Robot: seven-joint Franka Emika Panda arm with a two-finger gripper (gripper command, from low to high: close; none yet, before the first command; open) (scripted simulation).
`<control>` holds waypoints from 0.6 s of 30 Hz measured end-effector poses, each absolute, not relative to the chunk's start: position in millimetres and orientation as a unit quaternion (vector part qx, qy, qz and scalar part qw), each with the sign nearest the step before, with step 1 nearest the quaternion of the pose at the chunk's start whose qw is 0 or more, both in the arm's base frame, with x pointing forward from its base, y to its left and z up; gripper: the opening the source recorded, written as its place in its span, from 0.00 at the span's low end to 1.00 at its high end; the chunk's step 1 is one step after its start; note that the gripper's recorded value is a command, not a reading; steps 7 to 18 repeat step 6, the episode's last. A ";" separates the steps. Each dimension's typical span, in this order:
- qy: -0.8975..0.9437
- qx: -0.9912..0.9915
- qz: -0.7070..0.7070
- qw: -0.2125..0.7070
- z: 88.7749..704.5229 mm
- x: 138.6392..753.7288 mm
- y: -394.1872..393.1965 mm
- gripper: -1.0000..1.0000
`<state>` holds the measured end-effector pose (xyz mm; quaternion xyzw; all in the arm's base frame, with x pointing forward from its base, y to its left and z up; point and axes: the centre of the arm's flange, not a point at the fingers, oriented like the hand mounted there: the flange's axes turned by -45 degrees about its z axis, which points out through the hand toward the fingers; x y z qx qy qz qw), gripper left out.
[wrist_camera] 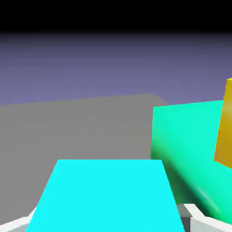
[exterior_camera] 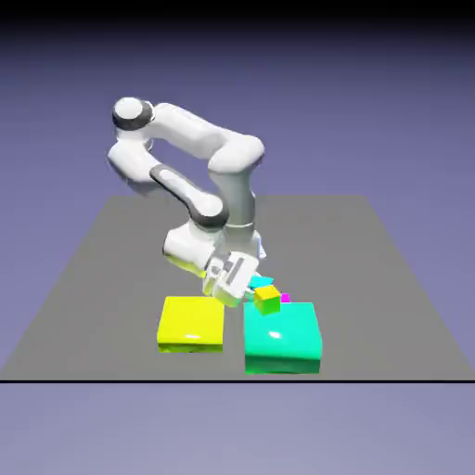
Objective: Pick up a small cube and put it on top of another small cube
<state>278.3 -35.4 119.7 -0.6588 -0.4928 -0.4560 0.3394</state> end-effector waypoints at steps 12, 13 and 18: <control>-0.493 -0.659 -0.455 0.340 150.3 266.7 -71.8 1.00; -0.493 -0.659 -0.455 0.340 150.3 266.7 -71.8 1.00; -0.493 -0.659 -0.455 0.340 150.3 266.7 -71.8 1.00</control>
